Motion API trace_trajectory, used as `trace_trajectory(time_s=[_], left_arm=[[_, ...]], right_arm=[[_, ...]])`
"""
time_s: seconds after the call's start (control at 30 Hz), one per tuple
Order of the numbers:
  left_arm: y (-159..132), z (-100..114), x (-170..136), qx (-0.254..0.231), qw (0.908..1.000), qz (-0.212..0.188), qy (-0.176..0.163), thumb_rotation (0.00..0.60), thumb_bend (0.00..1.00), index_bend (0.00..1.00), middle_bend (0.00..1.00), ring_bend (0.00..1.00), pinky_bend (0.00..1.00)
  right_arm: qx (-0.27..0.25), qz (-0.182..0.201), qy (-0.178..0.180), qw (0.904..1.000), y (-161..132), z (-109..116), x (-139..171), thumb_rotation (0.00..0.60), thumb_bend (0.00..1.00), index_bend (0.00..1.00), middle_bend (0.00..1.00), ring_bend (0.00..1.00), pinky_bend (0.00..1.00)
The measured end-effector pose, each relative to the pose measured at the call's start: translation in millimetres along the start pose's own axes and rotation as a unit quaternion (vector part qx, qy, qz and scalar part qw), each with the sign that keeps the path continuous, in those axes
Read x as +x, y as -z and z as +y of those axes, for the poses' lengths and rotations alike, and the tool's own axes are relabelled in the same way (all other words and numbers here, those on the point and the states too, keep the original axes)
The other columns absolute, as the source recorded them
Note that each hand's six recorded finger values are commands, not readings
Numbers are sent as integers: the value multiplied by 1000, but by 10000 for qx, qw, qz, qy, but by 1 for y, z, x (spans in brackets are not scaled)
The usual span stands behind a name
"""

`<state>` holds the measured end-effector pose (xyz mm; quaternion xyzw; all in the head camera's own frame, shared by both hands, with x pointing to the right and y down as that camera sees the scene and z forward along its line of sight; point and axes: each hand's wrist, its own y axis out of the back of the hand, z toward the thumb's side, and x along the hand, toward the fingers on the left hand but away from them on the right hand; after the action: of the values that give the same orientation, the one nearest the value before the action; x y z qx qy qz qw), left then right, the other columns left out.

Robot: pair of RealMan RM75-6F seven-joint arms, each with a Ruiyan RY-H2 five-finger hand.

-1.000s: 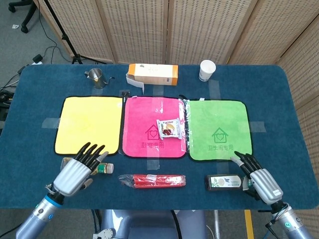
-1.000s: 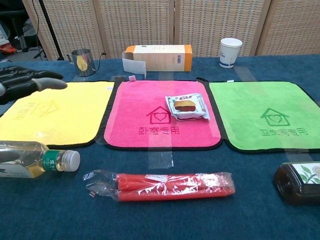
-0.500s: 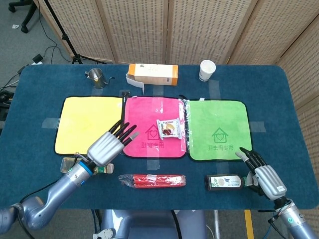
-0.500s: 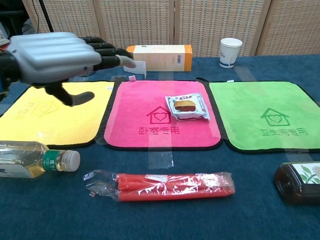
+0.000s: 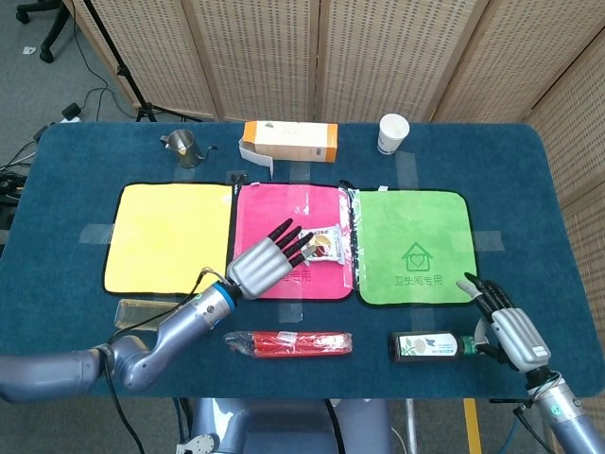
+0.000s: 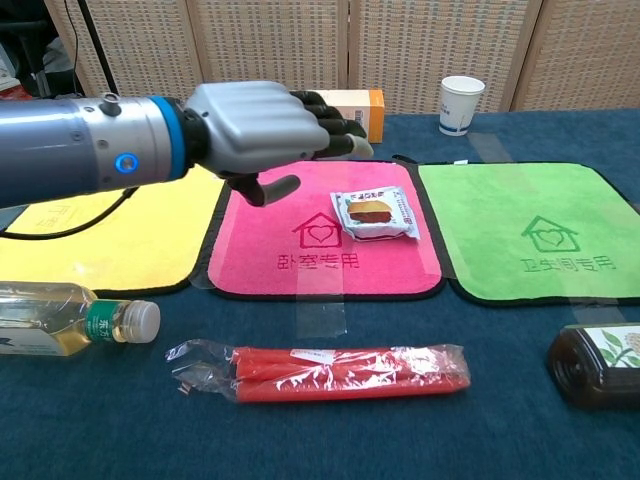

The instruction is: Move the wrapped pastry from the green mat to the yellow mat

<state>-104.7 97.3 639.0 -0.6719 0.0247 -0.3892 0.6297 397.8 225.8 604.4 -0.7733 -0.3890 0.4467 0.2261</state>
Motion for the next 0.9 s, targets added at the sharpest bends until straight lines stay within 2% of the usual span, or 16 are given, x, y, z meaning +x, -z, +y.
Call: trace_trajectory(time_s=[0.23, 0.5, 0.9], left_arm=[[-10, -2, 40, 30, 9998, -24, 216, 600, 658, 0, 0, 0, 0], [-28, -4, 74, -159, 9986, -107, 490, 600, 659, 0, 0, 0, 0], [-44, -11, 100, -236, 9972, -175, 686, 600, 660, 0, 0, 0, 0]], right_arm=[[-125, -99, 96, 9998, 9, 8, -1, 600, 930, 81, 0, 0, 0], [-177, -144, 215, 9995, 14, 16, 0, 600, 930, 81, 0, 0, 0], [-193, -224, 240, 9993, 19, 18, -1, 600, 930, 81, 0, 0, 0]])
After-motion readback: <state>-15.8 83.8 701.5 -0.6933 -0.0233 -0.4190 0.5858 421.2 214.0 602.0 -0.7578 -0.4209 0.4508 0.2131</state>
